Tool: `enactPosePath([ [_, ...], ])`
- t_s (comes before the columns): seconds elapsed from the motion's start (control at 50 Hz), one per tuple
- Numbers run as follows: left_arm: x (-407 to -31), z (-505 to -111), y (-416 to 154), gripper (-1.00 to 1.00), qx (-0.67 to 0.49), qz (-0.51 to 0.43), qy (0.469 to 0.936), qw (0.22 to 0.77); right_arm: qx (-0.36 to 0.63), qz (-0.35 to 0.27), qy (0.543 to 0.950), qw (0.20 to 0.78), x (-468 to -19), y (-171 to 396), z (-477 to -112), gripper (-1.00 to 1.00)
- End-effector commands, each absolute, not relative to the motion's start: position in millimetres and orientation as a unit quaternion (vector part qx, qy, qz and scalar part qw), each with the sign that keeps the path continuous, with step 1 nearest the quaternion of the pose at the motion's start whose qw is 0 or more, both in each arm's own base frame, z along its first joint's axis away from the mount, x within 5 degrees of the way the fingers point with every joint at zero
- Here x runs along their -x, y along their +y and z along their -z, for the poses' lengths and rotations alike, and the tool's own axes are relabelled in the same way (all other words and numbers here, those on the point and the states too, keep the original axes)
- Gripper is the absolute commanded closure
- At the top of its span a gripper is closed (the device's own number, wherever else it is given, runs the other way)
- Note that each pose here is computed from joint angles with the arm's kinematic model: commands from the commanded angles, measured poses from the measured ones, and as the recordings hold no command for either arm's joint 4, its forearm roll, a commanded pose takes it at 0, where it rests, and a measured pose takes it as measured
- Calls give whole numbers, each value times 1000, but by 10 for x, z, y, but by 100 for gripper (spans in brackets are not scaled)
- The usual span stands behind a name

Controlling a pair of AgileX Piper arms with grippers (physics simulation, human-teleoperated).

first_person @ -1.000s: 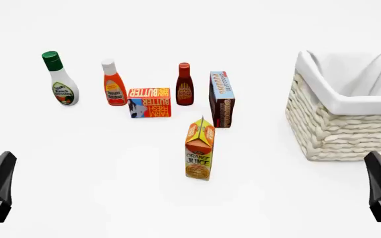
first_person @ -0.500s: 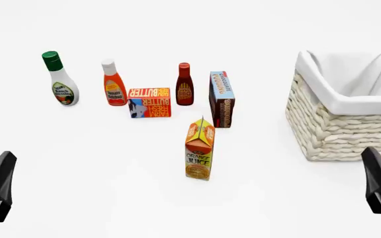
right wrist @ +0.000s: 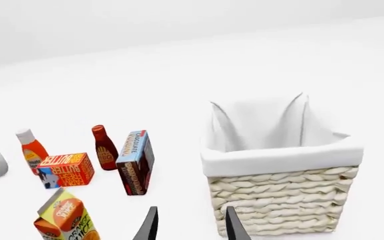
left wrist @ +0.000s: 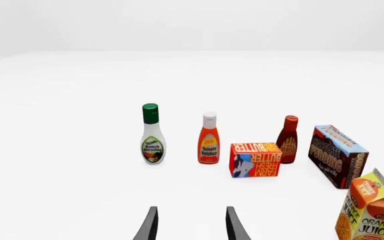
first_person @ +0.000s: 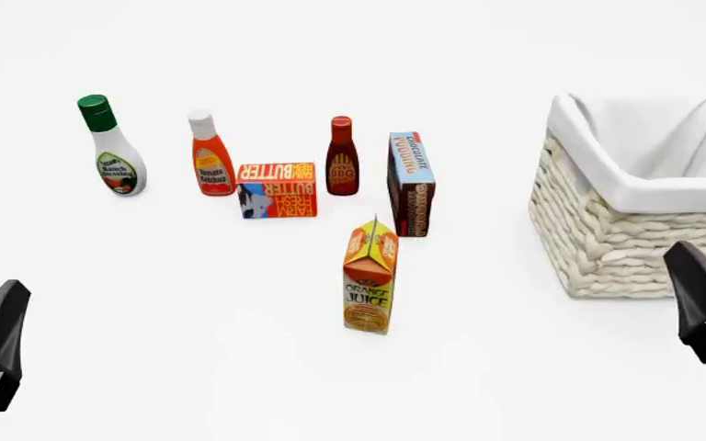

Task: Pick the orange juice and place it in the basket.

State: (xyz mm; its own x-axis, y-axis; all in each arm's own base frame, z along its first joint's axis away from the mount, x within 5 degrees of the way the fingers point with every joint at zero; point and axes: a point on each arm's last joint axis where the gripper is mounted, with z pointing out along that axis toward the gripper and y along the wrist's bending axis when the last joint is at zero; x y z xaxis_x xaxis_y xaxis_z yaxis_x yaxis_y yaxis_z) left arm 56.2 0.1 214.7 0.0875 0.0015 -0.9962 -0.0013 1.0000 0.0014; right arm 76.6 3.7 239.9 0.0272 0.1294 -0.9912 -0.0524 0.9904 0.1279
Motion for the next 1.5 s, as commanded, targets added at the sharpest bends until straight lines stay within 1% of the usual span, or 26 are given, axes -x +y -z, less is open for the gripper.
enactPosePath([
  [0.02, -561, -2144, 1, -100, 0, -1, 675, 737, -39, -115, 714, 690, -891, 99, -2457, -100],
  [0.06, -562, -2143, 1, -100, 0, -1, 675, 737, -40, -126, 714, 687, -897, 114, -2483, -100],
  [0.1, -562, -2142, 1, -100, 0, -1, 675, 737, -41, -157, 704, 691, -855, 142, -2529, -100],
  [0.12, -562, -2142, 1, -100, 0, -1, 675, 737, -44, -160, 703, 691, -848, 141, -2550, -100],
  [0.16, -562, -2141, 1, -100, 0, -1, 675, 737, -42, -176, 711, 680, -903, 178, -2577, -100],
  [0.18, -562, -2141, 1, -100, 0, -1, 675, 737, -46, -165, 712, 681, -910, 160, -2606, -100],
  [0.3, -562, -2140, 1, -100, 0, -1, 675, 737, -52, -168, 718, 673, -934, 163, -2751, -100],
  [0.46, -561, -2139, 1, -100, 0, -1, 675, 737, -59, -199, 724, 658, -997, 214, -2944, -100],
  [0.48, -561, -2139, 1, -100, 0, -1, 675, 737, -58, -209, 733, 644, -1058, 253, -2962, -100],
  [0.6, -561, -2139, 1, -100, 0, -1, 675, 737, -55, -221, 733, 641, -1057, 277, -3132, -100],
  [0.76, -561, -2140, 1, -100, 0, -1, 675, 737, -58, -253, 749, 610, -1149, 375, -3226, -100],
  [0.8, -561, -2140, 1, -100, 0, -1, 675, 737, -55, -259, 747, 610, -1142, 388, -3292, -100],
  [0.86, -561, -2140, 1, -100, 0, -1, 675, 737, -62, -276, 754, 592, -1202, 443, -3285, -100],
  [0.94, -561, -2140, 1, -100, 0, -1, 675, 737, -73, -280, 770, 569, -1319, 501, -3293, -100],
  [1.0, -561, -2139, 1, -100, 0, -1, 676, 737, -73, -293, 768, 565, -1358, 549, -3356, -100],
  [1.1, -561, -2140, 1, -100, 0, -1, 675, 737, -70, -297, 772, 557, -1432, 604, -3436, -100],
  [1.24, -561, -2140, 1, -100, 0, -1, 675, 737, -77, -326, 771, 541, -1505, 716, -3536, -100],
  [1.3, -561, -2140, 1, -100, 0, -1, 675, 737, -89, -320, 784, 525, -1581, 735, -3492, -100],
  [1.4, -561, -2140, 1, -100, 0, -1, 675, 737, -101, -325, 788, 513, -1631, 761, -3478, -100],
  [1.42, -561, -2140, 1, -100, 0, -1, 675, 737, -103, -325, 794, 504, -1657, 787, -3454, -100],
  [1.5, -561, -2140, 1, -100, 0, -1, 676, 737, -105, -322, 798, 498, -1710, 813, -3512, -100],
])
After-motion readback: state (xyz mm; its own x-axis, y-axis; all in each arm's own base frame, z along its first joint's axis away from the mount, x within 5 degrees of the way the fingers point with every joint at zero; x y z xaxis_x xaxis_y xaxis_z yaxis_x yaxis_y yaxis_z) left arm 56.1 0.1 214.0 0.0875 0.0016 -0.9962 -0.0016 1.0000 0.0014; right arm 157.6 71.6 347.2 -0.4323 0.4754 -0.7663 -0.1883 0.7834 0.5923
